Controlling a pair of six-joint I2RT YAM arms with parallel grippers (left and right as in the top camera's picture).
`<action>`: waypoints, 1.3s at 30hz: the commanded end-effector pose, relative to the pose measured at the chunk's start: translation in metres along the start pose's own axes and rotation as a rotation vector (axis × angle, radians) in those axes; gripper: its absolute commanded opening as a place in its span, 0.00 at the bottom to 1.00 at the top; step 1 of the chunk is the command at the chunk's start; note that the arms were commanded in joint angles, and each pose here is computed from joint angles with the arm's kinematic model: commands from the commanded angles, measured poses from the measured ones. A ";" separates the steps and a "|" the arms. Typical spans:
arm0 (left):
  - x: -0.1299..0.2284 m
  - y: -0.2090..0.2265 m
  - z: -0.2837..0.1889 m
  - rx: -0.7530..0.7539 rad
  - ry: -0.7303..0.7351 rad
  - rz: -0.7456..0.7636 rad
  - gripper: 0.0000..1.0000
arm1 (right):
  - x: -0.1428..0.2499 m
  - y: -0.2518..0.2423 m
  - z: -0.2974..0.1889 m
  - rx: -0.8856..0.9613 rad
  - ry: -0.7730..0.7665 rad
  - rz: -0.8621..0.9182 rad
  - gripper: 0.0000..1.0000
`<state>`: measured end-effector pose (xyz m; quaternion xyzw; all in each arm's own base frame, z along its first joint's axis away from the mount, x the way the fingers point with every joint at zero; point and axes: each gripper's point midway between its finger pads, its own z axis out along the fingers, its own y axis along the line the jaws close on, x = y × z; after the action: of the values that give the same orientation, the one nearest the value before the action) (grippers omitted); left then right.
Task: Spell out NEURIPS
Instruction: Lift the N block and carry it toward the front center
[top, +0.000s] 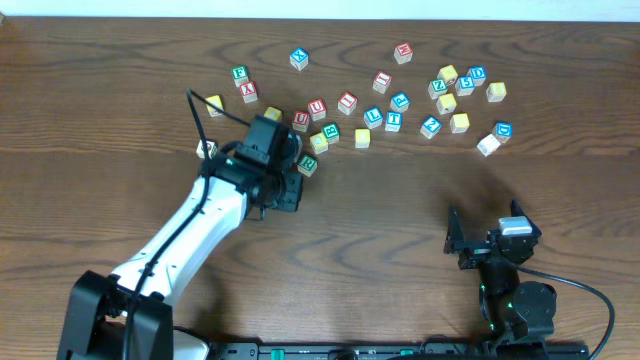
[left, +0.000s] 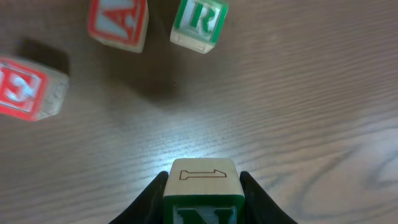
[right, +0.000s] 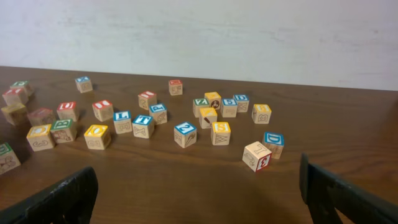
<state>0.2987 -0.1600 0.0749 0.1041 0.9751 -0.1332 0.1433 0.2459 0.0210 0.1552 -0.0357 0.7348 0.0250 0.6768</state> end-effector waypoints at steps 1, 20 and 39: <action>0.011 0.015 0.013 -0.073 -0.009 -0.133 0.08 | 0.001 -0.001 0.000 0.003 0.002 0.008 0.99; 0.051 0.042 0.030 -0.178 0.059 -0.155 0.08 | 0.001 -0.001 0.000 0.003 0.002 0.008 0.99; 0.037 0.054 0.035 -0.240 -0.035 -0.140 0.08 | 0.001 -0.001 0.000 0.003 0.002 0.008 0.99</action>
<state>0.2843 -0.1164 0.0192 0.0148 0.9870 -0.0394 0.1549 0.2459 0.0210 0.1551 -0.0357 0.7350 0.0250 0.6767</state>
